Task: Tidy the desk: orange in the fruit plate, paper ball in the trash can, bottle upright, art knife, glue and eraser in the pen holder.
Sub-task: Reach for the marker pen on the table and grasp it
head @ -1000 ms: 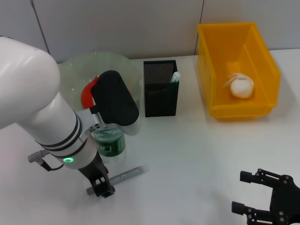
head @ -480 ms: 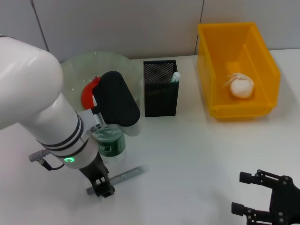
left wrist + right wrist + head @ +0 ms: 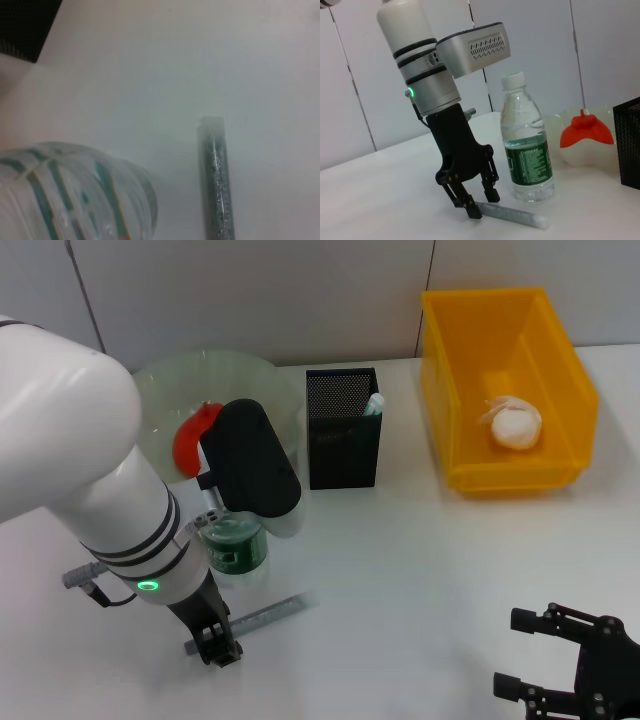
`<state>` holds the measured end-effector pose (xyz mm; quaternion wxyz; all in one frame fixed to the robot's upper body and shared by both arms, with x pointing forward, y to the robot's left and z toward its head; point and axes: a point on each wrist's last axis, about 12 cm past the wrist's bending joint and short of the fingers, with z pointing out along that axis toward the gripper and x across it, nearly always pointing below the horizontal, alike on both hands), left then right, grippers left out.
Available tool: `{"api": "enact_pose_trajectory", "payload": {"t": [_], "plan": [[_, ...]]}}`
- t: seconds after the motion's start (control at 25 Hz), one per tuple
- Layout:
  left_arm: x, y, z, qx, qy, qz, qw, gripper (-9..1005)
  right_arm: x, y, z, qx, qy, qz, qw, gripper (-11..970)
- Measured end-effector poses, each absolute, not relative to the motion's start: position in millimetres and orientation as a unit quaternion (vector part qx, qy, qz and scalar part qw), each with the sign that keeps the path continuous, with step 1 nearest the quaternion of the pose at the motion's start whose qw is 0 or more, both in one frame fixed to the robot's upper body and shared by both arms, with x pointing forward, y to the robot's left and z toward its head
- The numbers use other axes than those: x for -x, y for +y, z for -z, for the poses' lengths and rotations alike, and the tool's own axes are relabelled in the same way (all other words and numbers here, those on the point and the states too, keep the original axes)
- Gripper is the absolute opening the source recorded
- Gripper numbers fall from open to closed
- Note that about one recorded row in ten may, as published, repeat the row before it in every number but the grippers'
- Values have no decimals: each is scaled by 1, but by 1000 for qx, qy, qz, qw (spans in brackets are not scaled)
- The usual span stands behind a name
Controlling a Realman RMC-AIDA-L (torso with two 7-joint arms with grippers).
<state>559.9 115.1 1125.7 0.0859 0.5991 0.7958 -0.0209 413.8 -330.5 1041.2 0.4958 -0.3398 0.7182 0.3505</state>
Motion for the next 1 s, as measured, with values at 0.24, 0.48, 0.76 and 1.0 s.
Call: {"api": "enact_pose_trajectory", "payload": {"t": [0.24, 0.48, 0.76, 1.0], "plan": [[-559, 115, -1125, -600, 795, 20, 85, 448, -414, -330, -1041, 340, 718, -351, 496, 797], [-560, 116, -1123, -598, 797, 21, 83, 414, -415, -330, -1041, 340, 719, -349, 496, 797], [-560, 116, -1123, -598, 797, 20, 84, 332, -416, -331, -1041, 339, 720, -348, 496, 797], [-560, 116, -1123, -601, 794, 20, 85, 302, -416, -331, -1040, 338, 721, -348, 495, 797]]}}
